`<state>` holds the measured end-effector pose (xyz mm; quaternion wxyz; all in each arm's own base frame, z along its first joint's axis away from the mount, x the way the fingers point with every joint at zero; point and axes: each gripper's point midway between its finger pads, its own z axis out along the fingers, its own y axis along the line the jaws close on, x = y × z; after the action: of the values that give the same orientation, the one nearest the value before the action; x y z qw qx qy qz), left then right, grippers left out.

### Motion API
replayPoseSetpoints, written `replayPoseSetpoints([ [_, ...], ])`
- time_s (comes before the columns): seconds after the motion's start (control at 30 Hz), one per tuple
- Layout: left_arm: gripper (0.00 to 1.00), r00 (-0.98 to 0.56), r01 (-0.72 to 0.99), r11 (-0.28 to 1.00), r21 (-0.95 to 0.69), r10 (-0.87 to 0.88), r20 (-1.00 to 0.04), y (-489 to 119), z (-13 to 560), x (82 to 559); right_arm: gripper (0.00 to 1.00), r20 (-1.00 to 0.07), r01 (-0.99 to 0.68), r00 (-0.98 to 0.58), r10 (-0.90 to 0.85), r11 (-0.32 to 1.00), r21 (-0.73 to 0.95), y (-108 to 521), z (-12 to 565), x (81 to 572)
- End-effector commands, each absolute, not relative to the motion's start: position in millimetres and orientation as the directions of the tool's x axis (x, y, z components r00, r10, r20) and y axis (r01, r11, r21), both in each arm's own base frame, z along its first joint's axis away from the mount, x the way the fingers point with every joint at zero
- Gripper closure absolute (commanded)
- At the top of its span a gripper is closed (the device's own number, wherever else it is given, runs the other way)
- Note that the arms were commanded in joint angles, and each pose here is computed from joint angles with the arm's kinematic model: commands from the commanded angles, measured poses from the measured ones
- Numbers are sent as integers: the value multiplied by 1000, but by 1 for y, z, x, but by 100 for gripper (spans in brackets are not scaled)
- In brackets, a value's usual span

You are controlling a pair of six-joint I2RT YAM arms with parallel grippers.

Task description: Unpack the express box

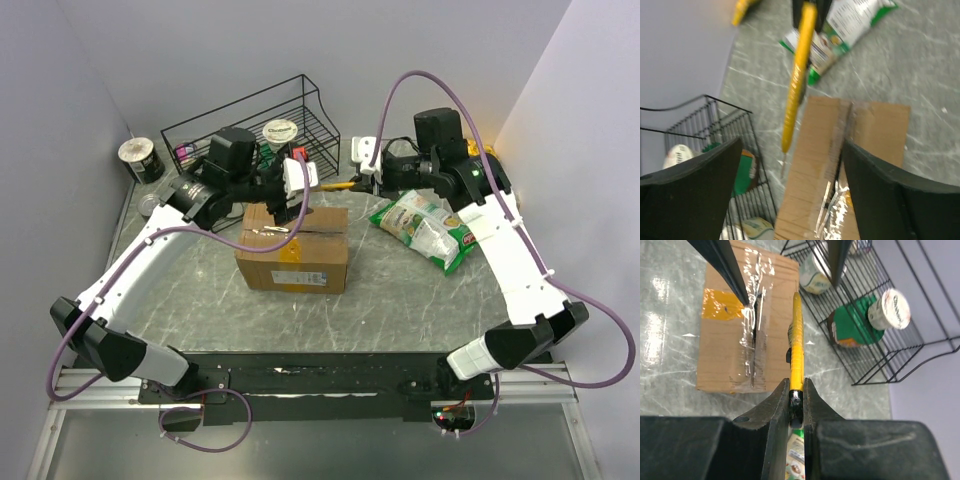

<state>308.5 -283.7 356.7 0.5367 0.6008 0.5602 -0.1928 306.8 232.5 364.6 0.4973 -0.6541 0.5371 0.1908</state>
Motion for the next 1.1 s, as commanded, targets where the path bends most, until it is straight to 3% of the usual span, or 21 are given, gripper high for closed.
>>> replayPoseSetpoints([
  [0.0, 19, 352, 876, 148, 458, 453, -819, -283, 358, 299, 100, -755, -858, 425, -499, 44, -511, 235, 383, 288],
  [0.33, 42, 335, 887, 144, 439, 455, -825, -290, 351, 306, 100, -738, -843, 457, -496, 24, -538, 243, 382, 275],
  [0.47, 62, 316, 899, 136, 417, 458, -831, -291, 346, 305, 100, -743, -840, 462, -484, 31, -542, 245, 387, 274],
  [0.63, 77, 316, 902, 129, 412, 452, -834, -292, 344, 304, 100, -761, -850, 446, -471, 44, -526, 250, 385, 274],
  [0.73, 97, 308, 906, 132, 402, 446, -840, -292, 341, 303, 100, -801, -862, 402, -445, 112, -495, 255, 390, 281],
  [0.87, 99, 242, 927, 183, 327, 374, -895, -288, 343, 306, 70, -896, -890, 286, -339, 252, -379, 255, 422, 290],
  [0.9, 99, 249, 922, 210, 324, 317, -915, -290, 359, 312, 55, -922, -903, 270, -276, 260, -342, 247, 436, 293],
  [0.93, 99, 132, 939, 280, 201, 247, -960, -281, 371, 320, 47, -959, -927, 200, -200, 278, -252, 244, 453, 290],
  [1.0, 99, 86, 966, 234, 115, 128, -988, -285, 404, 319, 31, -987, -948, 113, -115, 284, -142, 228, 468, 300],
  [1.07, 99, 91, 972, 207, 112, 107, -990, -285, 416, 321, 26, -999, -957, 39, -32, 286, -47, 221, 486, 308],
])
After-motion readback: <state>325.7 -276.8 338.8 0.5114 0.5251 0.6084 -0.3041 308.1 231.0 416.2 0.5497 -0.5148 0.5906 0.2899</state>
